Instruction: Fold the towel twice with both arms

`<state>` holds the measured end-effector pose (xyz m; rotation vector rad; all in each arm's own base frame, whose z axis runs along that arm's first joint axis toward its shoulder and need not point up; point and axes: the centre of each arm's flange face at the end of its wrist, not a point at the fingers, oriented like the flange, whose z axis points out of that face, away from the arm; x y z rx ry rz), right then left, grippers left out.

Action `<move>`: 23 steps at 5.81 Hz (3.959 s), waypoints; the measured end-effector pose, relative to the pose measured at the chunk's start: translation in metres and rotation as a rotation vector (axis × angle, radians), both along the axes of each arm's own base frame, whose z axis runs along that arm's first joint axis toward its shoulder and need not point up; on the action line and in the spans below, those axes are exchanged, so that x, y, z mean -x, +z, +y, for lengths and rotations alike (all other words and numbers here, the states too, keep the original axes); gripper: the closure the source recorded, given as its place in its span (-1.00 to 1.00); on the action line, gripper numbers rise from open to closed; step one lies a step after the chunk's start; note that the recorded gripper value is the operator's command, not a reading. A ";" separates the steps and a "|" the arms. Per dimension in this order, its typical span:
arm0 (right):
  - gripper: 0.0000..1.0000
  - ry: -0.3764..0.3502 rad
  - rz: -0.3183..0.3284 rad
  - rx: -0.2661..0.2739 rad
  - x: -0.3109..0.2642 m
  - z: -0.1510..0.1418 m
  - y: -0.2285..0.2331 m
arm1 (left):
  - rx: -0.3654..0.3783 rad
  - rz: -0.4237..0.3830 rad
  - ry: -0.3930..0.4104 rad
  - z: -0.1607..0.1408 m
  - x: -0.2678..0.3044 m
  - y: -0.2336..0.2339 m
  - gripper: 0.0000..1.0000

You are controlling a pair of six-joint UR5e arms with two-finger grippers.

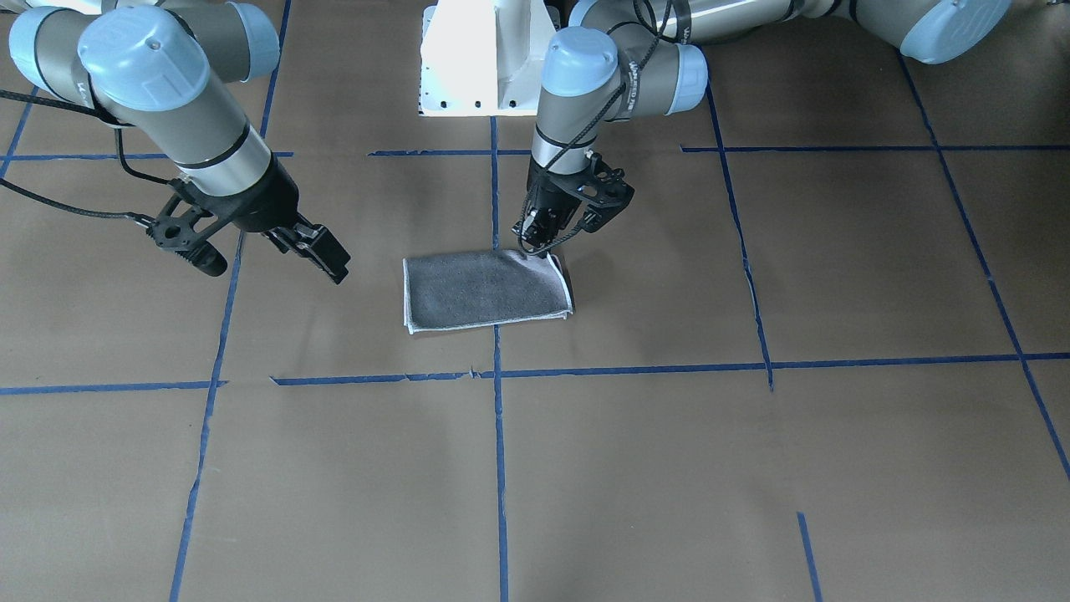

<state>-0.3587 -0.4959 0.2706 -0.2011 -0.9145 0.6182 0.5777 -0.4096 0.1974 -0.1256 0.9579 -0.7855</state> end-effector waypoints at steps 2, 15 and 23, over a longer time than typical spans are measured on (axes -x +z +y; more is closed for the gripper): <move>-1.00 -0.019 -0.005 -0.013 -0.050 -0.007 0.023 | -0.072 0.007 0.024 -0.016 -0.025 -0.052 0.98; -1.00 -0.071 0.026 -0.077 -0.147 0.011 0.089 | -0.335 0.106 0.051 0.005 -0.079 -0.146 -1.00; -1.00 -0.532 0.133 -0.513 -0.300 0.003 0.267 | -0.636 -0.245 0.671 -0.012 0.369 0.182 -1.00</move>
